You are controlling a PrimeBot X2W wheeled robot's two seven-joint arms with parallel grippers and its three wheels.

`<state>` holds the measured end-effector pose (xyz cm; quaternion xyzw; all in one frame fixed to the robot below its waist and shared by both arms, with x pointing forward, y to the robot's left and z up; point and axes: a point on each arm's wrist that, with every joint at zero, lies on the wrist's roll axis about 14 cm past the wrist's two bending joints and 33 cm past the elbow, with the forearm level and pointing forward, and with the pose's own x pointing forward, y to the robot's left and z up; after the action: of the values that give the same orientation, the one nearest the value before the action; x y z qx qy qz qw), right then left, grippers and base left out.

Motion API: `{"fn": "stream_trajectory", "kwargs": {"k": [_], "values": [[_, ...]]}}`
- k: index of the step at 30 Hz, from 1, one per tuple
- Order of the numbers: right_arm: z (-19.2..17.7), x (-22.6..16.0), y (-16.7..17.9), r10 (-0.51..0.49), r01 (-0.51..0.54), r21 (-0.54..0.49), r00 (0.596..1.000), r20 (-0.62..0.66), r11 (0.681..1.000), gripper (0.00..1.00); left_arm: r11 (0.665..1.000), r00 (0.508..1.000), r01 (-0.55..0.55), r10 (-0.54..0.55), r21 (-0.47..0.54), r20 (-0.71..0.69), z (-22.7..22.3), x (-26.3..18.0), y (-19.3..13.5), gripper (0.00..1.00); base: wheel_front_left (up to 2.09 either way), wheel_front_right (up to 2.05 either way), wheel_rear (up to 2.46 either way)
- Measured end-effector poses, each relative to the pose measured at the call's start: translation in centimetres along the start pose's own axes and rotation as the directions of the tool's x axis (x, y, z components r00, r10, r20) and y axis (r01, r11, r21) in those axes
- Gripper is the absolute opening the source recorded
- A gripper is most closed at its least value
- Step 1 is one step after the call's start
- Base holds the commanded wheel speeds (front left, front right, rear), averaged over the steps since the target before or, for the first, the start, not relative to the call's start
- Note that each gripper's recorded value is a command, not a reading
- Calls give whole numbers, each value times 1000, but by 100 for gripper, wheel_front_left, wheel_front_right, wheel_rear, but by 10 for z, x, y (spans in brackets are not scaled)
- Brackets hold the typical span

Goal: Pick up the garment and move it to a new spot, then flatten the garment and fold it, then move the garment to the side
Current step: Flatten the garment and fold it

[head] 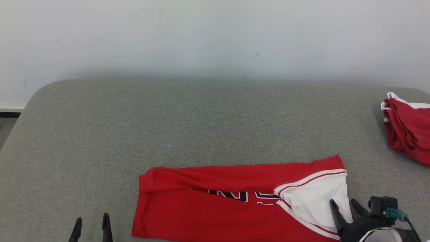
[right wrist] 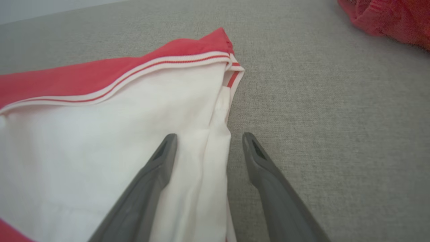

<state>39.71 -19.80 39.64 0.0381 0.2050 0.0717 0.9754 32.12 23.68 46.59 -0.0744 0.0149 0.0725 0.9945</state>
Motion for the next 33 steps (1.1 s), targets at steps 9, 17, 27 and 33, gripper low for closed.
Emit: {"fn": "stream_trajectory", "kwargs": {"k": [9,17,27,33], "values": [[-21,10,8,5,-3,13,994,-113,1000,91,999,1000,-10,10,-31,-7,-3,-3,2,100,0,0,0],[-22,12,20,35,-29,53,992,-118,998,0,999,1000,-14,14,-34,-7,-3,-3,2,100,0,0,0],[-4,-5,-46,-102,105,46,993,-62,993,0,999,1000,0,0,-38,-9,-4,-4,-2,100,0,0,0],[8,-17,-72,-146,146,24,989,-22,989,0,999,1000,9,-9,-47,-9,-4,-2,-5,100,0,0,0]]}}
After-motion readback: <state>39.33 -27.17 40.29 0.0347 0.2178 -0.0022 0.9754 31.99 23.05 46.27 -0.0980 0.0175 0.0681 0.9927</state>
